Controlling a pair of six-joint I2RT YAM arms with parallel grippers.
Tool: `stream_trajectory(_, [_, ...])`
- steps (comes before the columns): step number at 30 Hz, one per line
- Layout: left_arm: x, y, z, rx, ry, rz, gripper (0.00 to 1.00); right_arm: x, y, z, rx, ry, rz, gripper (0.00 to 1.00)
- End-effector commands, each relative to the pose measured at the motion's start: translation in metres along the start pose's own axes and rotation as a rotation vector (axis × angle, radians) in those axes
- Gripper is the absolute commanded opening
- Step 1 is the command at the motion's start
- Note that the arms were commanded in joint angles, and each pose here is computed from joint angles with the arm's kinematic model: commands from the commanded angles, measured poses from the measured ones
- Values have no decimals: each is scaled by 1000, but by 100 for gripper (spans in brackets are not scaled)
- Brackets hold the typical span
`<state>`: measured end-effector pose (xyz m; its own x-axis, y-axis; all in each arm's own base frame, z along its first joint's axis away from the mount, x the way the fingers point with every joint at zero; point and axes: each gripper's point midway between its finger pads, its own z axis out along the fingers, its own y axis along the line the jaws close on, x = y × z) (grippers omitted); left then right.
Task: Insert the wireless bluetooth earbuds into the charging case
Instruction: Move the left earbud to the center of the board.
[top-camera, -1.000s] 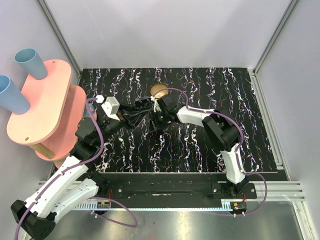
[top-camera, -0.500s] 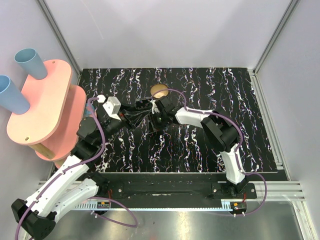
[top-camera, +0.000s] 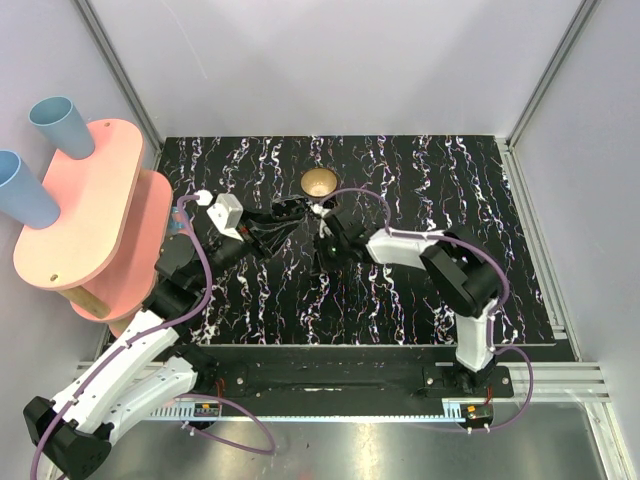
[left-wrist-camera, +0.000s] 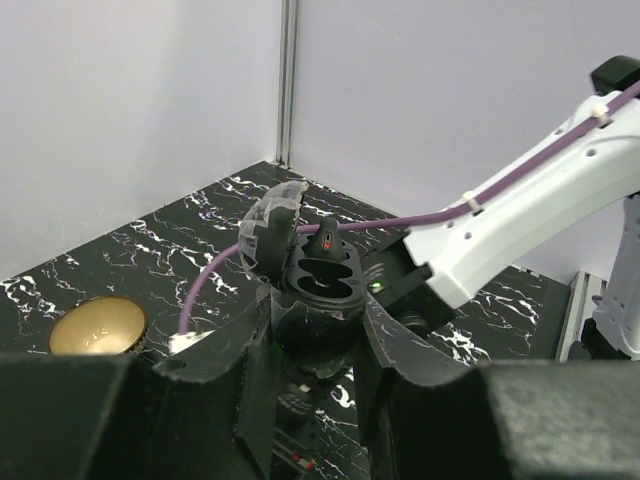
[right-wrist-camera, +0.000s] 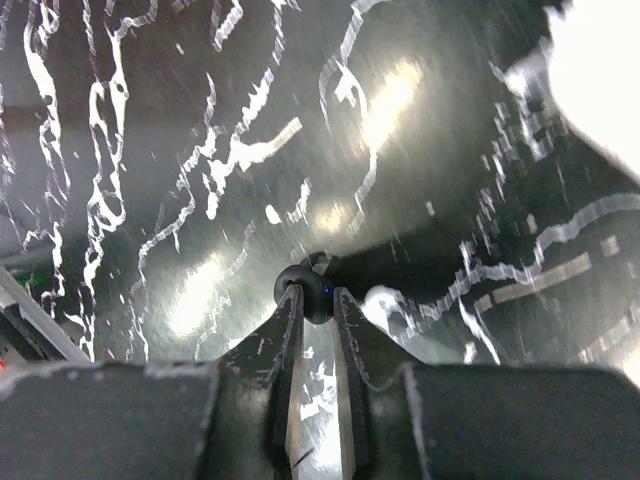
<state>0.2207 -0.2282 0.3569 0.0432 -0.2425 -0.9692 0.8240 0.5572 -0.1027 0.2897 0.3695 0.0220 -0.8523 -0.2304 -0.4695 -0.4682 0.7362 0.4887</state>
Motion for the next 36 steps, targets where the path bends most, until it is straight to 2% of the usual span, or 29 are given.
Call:
stream_trajectory(1, [-13, 2, 1, -15, -52, 2, 0, -10, 2, -30, 48, -134, 67, 13])
stream_trajectory(7, [-14, 3, 2, -16, -56, 3, 0, 9, -8, -57, 98, -184, 157, 10])
stream_trajectory(9, [-12, 3, 2, -15, -50, 1, 0, -1, -5, -67, 89, -246, 161, 9])
stream_trajectory(16, [-9, 3, 5, -6, -42, -4, 0, 12, -25, -78, 188, -242, 165, 7])
stream_trajectory(20, [-8, 4, 4, -12, -44, -7, 0, 2, -23, -91, 190, -316, 163, 7])
stream_trajectory(25, [-7, 4, 3, -14, -41, -8, 0, -4, -25, -97, 205, -344, 159, 7])
stream_trajectory(29, [-7, 3, 3, -13, -39, -7, 0, 17, -41, -89, 282, -247, 197, 6])
stream_trajectory(36, [-5, 4, 2, -19, -37, -21, 0, 31, -54, -82, 334, -204, 224, 7])
